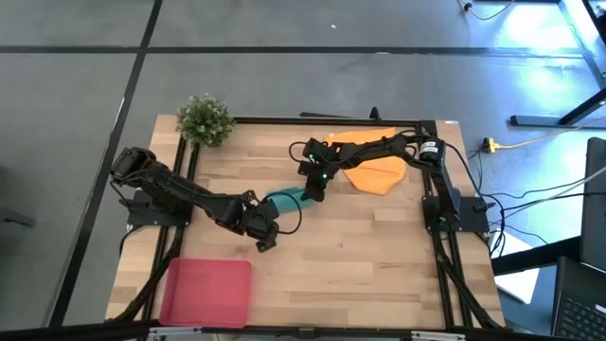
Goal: Roll microfiber towels into tight, uniform cylinder then place into a basket
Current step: Roll the blue microfiber towel
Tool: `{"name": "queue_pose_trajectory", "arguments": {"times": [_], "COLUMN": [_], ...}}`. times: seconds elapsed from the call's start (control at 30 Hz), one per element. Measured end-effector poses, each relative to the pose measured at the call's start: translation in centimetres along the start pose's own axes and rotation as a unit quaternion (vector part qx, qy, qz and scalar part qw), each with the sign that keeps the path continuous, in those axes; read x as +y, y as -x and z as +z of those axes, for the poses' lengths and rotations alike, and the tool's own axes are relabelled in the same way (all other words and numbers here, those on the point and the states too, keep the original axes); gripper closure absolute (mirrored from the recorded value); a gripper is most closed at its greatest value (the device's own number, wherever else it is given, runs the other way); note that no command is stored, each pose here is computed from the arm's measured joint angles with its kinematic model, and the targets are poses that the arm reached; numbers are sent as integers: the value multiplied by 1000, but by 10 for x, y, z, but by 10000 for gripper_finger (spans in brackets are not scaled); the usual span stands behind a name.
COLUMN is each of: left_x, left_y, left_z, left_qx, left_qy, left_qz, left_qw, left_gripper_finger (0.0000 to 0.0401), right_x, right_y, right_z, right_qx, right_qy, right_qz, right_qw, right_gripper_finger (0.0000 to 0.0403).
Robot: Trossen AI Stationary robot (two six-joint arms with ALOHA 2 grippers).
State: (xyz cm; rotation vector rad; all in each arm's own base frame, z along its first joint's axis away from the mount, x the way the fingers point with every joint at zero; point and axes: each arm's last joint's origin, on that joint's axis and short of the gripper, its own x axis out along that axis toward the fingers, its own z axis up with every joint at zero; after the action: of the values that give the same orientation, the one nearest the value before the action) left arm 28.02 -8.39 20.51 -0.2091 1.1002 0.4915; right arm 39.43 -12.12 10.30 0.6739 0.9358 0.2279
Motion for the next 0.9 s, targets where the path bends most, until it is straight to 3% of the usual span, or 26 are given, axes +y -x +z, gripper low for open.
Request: {"name": "queue_pose_trajectory", "arguments": {"times": [0.33,0.9], "left_x": [14,58], "left_y": [-22,-62], "left_z": [19,42], "left_qx": [-31,35], "left_qy": [13,81], "left_qz": [50,83], "left_qw": [998,993], "left_gripper_finger": [325,331], "right_x": [-1,-1], "right_y": [2,2], "right_z": [4,5], "right_qx": [-17,-16], "right_qy": [12,18], "right_qz": [-1,0], "right_qw": [1000,1000], "right_gripper_finger": [390,386]}}
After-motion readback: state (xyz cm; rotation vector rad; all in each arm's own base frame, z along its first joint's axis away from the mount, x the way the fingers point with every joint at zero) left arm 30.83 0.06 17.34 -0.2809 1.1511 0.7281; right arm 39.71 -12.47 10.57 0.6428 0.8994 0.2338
